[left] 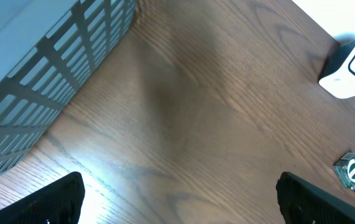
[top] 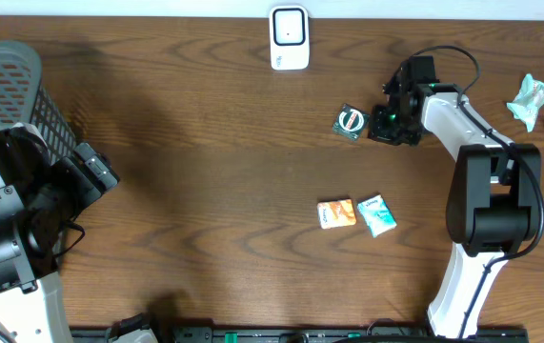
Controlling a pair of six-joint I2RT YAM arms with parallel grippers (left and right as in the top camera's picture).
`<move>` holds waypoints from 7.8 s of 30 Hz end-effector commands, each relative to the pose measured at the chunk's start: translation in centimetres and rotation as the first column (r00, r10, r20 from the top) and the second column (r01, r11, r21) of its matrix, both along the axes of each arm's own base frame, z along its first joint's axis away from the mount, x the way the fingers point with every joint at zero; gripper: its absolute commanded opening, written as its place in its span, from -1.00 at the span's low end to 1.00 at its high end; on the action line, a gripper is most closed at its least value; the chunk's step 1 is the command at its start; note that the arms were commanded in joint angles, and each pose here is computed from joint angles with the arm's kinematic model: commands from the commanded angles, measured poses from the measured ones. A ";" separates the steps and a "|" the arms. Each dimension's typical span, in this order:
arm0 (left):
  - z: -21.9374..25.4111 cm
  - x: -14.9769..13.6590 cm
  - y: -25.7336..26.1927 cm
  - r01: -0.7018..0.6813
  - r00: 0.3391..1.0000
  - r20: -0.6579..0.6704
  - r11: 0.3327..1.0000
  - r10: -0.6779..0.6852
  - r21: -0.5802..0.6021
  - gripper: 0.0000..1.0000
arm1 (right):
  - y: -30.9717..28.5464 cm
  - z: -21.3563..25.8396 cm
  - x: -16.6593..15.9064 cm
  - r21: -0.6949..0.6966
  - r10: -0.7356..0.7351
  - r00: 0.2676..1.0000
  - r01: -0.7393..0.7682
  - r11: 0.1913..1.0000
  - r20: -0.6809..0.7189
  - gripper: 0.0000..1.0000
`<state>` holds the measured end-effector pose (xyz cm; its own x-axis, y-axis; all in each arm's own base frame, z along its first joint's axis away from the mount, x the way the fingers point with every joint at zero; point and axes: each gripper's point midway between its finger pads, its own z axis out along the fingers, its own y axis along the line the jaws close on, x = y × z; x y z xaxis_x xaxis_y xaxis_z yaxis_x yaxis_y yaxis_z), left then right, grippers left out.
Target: Scan the item barcode
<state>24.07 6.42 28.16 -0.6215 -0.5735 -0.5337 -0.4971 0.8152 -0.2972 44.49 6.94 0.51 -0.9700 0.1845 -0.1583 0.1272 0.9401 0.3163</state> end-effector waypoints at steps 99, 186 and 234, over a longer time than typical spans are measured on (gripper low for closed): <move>0.5 0.0 0.0 -0.001 1.000 0.015 1.000 0.001 -0.003 0.96 | 7.3 5.1 1.1 -0.159 -0.075 0.986 0.099 0.982 0.148 0.76; 0.5 0.0 0.0 -0.001 1.000 0.015 1.000 0.001 -0.003 0.95 | 15.6 0.1 -9.5 0.063 0.478 0.873 -0.485 0.872 0.101 -0.96; 0.5 0.0 0.0 -0.001 1.000 0.015 1.000 0.001 -0.003 0.96 | 13.5 29.3 -10.5 0.573 0.263 0.616 -0.787 0.228 0.742 -0.98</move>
